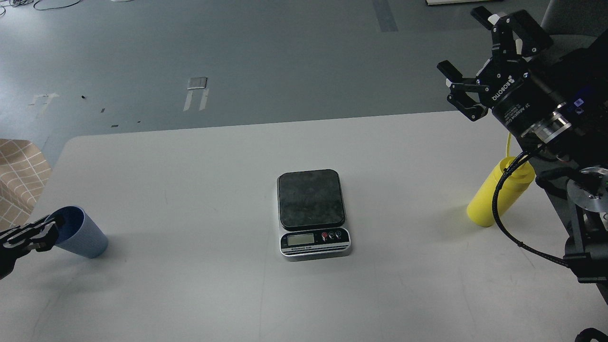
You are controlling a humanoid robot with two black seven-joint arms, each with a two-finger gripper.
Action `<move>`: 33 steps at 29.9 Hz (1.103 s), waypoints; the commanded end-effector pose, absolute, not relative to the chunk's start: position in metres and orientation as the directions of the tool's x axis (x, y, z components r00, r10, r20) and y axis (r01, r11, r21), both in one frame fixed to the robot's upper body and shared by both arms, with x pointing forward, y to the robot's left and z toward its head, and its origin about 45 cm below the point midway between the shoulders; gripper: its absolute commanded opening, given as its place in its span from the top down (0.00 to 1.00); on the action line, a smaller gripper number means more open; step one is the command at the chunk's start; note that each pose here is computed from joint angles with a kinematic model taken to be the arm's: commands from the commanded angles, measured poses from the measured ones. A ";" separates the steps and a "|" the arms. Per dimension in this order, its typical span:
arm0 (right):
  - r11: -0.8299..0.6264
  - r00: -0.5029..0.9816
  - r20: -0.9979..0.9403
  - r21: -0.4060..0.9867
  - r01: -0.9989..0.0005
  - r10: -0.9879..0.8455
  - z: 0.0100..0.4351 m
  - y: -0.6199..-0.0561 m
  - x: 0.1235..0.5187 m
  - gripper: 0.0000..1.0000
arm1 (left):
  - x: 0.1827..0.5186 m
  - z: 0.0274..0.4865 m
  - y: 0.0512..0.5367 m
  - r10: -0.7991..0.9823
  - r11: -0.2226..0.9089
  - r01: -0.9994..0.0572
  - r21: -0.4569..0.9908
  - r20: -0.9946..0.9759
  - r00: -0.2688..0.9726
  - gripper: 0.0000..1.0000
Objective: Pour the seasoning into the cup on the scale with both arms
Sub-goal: 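Close the left gripper around the blue cup and lift it, then carry the blue cup with the left gripper onto the scale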
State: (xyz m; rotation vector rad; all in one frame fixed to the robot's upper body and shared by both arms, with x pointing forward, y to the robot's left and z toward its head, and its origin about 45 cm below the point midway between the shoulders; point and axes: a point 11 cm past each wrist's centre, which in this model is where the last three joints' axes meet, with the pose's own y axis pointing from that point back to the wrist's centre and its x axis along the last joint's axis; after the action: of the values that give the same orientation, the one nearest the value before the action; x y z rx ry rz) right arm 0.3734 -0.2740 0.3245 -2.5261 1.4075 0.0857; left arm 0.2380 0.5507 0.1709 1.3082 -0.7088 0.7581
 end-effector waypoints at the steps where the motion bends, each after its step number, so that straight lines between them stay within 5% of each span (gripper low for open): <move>1: -0.503 0.531 -0.172 -0.184 -0.845 -0.830 0.323 -0.274 0.373 0.00 | 0.237 0.169 0.549 0.057 0.110 -0.808 0.579 0.808 0.587 0.95; 18: -0.503 0.531 -0.190 -0.176 -0.846 -0.826 0.316 -0.272 0.369 0.00 | 0.248 0.183 0.542 0.048 0.135 -0.821 0.555 0.824 0.565 1.00; 26: -0.503 0.530 -0.198 -0.173 -0.847 -0.824 0.313 -0.271 0.368 0.00 | 0.294 0.225 0.507 -0.213 0.270 -0.815 0.513 0.857 0.469 1.00; 33: -0.501 0.529 -0.212 -0.173 -0.848 -0.822 0.309 -0.270 0.367 0.00 | 0.332 0.246 0.419 -0.338 0.481 -0.719 0.502 0.862 0.376 1.00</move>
State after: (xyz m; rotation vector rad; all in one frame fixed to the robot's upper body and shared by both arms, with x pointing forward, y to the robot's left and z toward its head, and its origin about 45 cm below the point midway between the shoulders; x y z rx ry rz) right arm 0.3674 -0.2700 0.3107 -2.5186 1.4046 0.1412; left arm 0.3227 0.4532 0.2418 1.1616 -1.1971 0.4046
